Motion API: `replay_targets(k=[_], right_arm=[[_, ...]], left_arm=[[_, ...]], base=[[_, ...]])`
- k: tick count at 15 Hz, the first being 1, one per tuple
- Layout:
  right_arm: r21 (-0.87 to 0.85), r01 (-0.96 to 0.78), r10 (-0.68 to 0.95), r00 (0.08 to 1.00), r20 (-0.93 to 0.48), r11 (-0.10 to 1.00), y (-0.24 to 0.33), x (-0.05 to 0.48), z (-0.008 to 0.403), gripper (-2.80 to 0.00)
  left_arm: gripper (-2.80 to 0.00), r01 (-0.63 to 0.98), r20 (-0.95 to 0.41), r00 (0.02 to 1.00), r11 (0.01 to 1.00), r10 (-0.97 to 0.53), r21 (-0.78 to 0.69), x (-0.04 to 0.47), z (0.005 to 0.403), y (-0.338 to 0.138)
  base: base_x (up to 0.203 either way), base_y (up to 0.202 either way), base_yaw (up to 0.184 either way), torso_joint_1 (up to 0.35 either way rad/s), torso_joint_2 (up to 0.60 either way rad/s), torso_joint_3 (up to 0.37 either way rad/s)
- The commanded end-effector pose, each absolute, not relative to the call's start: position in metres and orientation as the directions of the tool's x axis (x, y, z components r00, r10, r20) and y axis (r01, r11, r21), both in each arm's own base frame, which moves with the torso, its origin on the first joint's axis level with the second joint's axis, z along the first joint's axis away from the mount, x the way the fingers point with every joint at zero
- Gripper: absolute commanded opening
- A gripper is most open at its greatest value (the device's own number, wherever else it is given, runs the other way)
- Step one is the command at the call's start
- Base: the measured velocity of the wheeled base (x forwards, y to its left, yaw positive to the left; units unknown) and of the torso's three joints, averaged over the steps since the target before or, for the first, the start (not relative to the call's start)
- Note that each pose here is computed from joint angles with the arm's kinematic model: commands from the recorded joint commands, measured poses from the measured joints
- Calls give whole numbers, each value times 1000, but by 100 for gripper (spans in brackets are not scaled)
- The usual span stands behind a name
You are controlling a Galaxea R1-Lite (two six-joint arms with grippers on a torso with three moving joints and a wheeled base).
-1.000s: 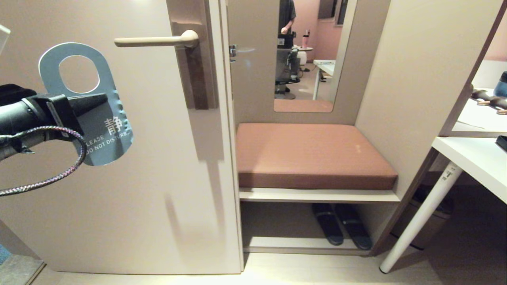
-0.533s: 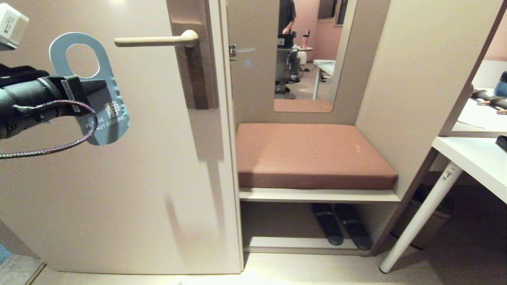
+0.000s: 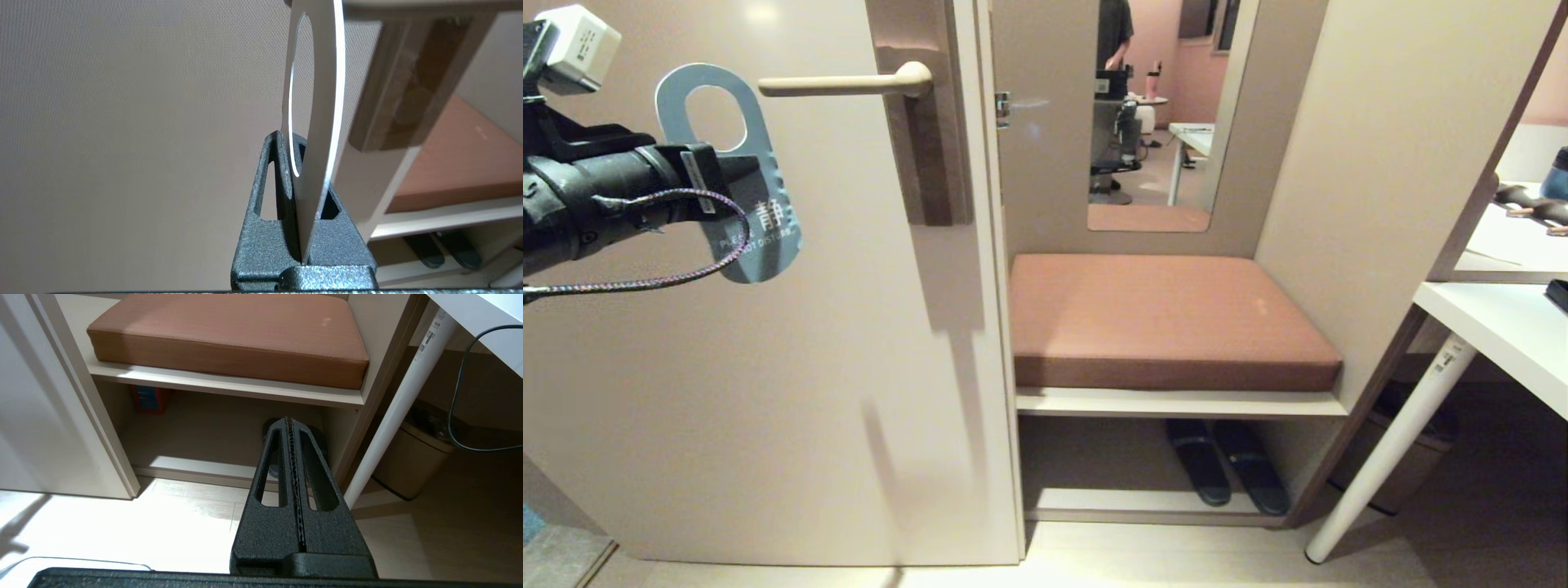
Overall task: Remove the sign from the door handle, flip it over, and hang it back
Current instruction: Hang the sign back with the other side facing out
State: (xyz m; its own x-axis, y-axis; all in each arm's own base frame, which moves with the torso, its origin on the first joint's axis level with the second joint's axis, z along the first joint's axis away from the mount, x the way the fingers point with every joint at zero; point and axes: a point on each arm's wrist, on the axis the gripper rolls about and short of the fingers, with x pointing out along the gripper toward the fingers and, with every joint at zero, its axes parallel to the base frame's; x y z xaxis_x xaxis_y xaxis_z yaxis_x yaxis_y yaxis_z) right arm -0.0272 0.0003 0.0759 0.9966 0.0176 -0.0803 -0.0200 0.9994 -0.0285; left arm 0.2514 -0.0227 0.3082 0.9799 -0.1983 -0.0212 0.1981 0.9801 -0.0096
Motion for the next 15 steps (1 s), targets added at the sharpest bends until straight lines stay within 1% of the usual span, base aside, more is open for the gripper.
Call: replay_targets(k=[1,8,15], right_arm=[[-29,-21,18,997,-81,999,0,-27,76,-280],[-29,-21,18,997,-81,999,0,-27,76,-280],[-29,-21,18,997,-81,999,0,-27,76,-280]], left_arm=[[-280,196,-25,980,980,-197,-11,262,308,-23],[-280,165,-7,986,986,-165,-7,277,317,-15],[-280,168,1,986,986,-168,-6,289,322,-15]], base=[[0,0,0,0,0,0],[0,0,0,0,0,0],[0,0,0,0,0,0]])
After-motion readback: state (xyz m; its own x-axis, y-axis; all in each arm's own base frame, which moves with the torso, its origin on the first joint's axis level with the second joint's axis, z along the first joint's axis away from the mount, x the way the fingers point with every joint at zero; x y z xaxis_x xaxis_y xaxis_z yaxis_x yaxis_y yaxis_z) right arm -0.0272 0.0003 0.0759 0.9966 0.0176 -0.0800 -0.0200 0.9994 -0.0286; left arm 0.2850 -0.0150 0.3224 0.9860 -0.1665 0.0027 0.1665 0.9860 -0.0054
